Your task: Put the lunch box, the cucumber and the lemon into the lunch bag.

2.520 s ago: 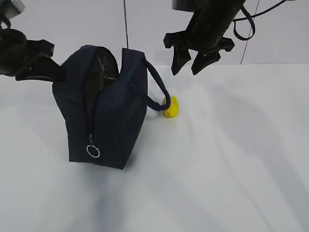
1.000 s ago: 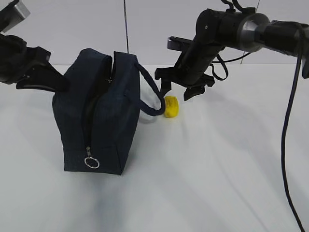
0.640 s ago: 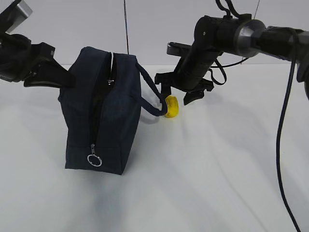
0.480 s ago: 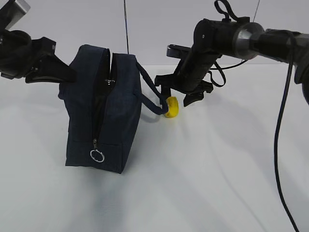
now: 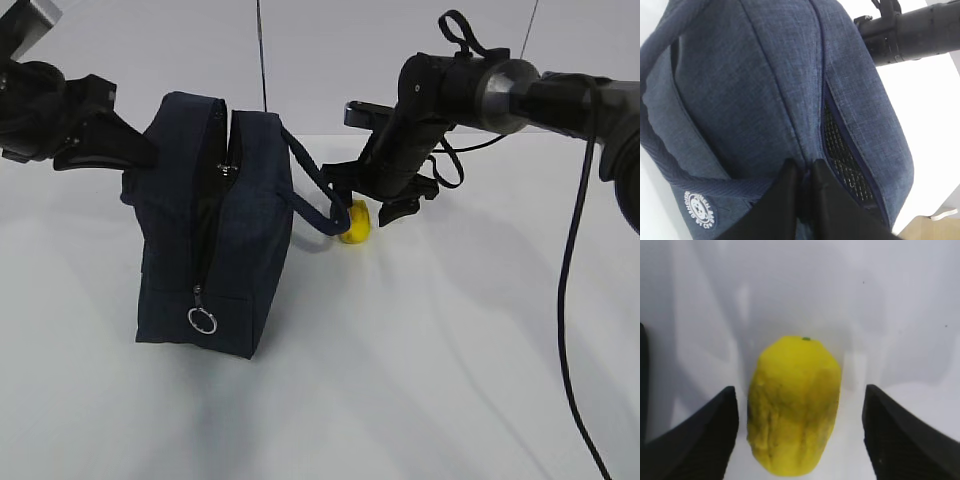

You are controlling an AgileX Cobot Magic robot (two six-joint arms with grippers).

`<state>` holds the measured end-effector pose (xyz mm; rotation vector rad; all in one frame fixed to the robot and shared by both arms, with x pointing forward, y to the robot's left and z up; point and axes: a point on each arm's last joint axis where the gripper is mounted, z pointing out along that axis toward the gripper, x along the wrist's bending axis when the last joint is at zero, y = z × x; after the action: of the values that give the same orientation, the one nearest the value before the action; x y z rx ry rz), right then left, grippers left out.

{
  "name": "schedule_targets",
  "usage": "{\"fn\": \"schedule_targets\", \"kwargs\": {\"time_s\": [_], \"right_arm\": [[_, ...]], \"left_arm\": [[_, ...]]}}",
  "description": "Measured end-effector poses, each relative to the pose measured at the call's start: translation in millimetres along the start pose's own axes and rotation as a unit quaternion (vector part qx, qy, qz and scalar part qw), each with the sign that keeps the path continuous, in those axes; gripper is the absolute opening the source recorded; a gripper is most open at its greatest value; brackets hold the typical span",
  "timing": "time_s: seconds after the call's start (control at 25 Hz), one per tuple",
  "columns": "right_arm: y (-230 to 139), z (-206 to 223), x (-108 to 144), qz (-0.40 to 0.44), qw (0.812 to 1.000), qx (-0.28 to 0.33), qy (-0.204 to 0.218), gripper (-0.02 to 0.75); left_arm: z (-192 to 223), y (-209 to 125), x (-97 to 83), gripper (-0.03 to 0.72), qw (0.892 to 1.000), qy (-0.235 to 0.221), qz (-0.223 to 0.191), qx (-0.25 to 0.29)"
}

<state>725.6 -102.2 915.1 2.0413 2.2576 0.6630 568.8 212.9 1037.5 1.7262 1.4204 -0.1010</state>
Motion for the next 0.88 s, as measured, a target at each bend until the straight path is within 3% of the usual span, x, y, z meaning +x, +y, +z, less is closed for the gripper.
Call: {"fn": "schedule_targets", "kwargs": {"time_s": [0.4, 0.88], "right_arm": [[-0.2, 0.5, 0.0, 0.001, 1.000, 0.001, 0.001, 0.440], [-0.1, 0.5, 0.1, 0.001, 1.000, 0.000, 0.001, 0.401]], "left_arm": [[0.0, 0.5, 0.1, 0.017, 1.000, 0.000, -0.002, -0.003], [0.0, 0.6, 0.0, 0.017, 1.000, 0.000, -0.002, -0.004]]}}
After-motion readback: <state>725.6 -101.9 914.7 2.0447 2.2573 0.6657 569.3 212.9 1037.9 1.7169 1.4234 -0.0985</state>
